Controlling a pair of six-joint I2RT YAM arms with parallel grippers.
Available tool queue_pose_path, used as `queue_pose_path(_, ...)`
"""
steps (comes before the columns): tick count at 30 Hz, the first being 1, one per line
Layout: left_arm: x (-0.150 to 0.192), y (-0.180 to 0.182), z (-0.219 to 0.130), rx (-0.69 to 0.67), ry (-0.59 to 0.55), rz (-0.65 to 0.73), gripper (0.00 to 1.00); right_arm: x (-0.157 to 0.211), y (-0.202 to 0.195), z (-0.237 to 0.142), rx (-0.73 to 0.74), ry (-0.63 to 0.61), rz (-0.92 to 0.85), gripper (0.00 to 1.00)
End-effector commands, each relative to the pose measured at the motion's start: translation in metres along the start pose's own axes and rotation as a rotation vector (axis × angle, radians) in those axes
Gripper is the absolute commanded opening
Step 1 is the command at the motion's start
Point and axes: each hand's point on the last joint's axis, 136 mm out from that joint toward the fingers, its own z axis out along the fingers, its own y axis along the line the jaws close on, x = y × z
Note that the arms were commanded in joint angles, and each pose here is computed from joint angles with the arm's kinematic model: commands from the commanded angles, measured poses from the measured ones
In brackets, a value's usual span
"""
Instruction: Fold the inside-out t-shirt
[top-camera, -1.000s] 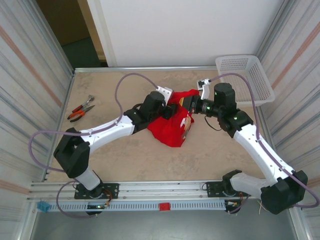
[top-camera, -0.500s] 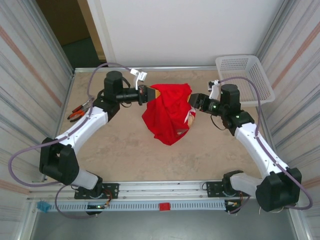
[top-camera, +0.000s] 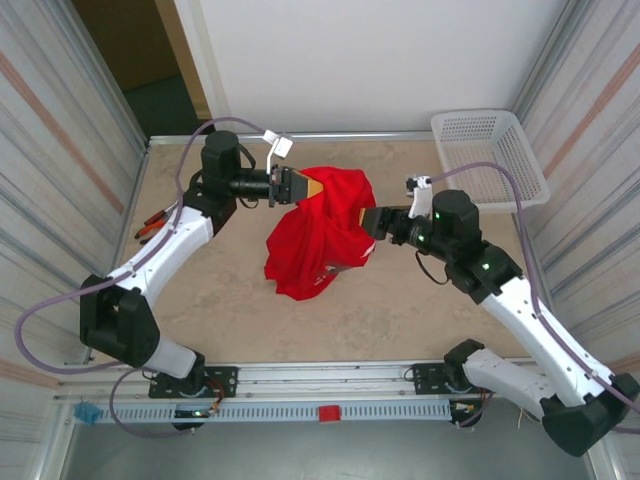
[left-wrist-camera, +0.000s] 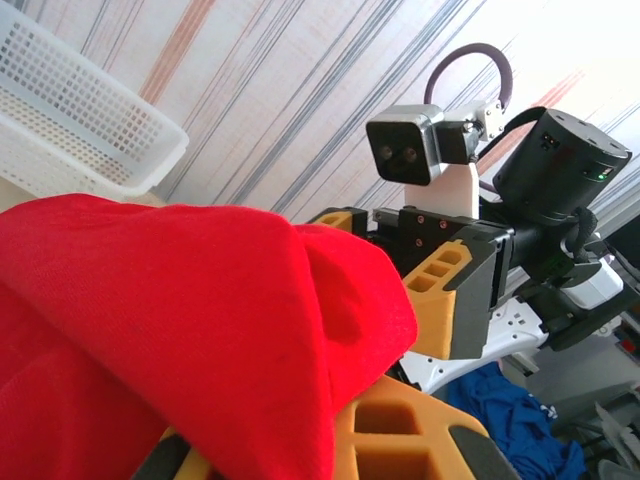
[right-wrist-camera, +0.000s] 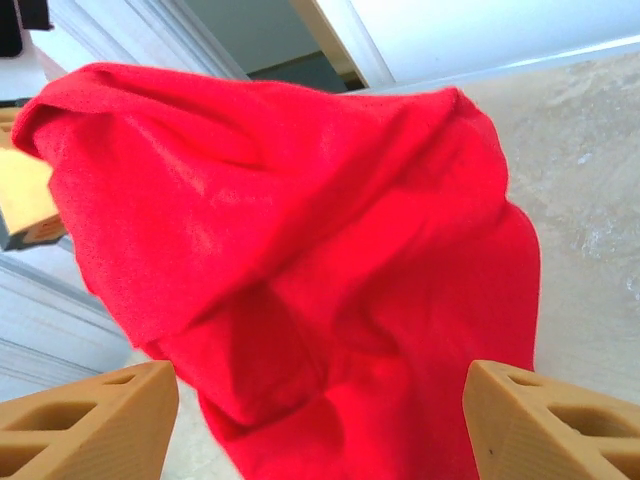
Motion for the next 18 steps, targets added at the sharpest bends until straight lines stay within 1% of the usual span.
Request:
queue_pose_path(1, -0.011, -0.018, 0.000, 0.060, -0.005, 0.040, 0.00, 0.002, -0.009, 0.032, 0.032, 0.030, -0.013, 0.74)
queue_pose_path(4, -0.012, -0.019, 0.000, 0.061, -0.015, 0.037, 0.00, 0.008, -0.014, 0.060, 0.025, 0.071, -0.018, 0.74)
queue_pose_path(5, -0.012, -0.019, 0.000, 0.061, -0.016, 0.034, 0.00, 0.010, -0.013, 0.066, 0.005, 0.085, -0.017, 0.72)
queue_pose_path(6, -0.011, -0.016, 0.000, 0.055, -0.019, 0.026, 0.00, 0.012, -0.009, 0.072, -0.031, 0.101, -0.013, 0.66)
queue_pose_path(7, -0.011, -0.013, 0.000, 0.046, -0.025, 0.019, 0.00, 0.013, -0.005, 0.076, -0.069, 0.115, -0.008, 0.50)
queue_pose_path(9, -0.008, -0.004, -0.002, 0.018, -0.036, -0.002, 0.00, 0.013, 0.002, 0.074, -0.116, 0.122, -0.009, 0.06)
queue_pose_path(10, -0.007, 0.003, -0.004, -0.002, -0.046, -0.019, 0.00, 0.012, 0.003, 0.069, -0.128, 0.116, -0.012, 0.00)
queue_pose_path(15, -0.001, 0.056, -0.029, -0.145, -0.127, -0.119, 0.00, 0.003, 0.014, 0.033, -0.223, 0.059, -0.006, 0.00)
queue_pose_path(16, 0.000, 0.069, -0.037, -0.178, -0.148, -0.145, 0.02, 0.002, 0.014, 0.026, -0.240, 0.046, 0.005, 0.00)
queue_pose_path(17, 0.000, 0.079, -0.043, -0.203, -0.164, -0.167, 0.11, 0.000, 0.019, 0.018, -0.265, 0.029, 0.004, 0.00)
queue_pose_path(18, 0.001, 0.090, -0.051, -0.233, -0.188, -0.190, 0.25, -0.001, 0.021, 0.012, -0.283, 0.017, 0.005, 0.00)
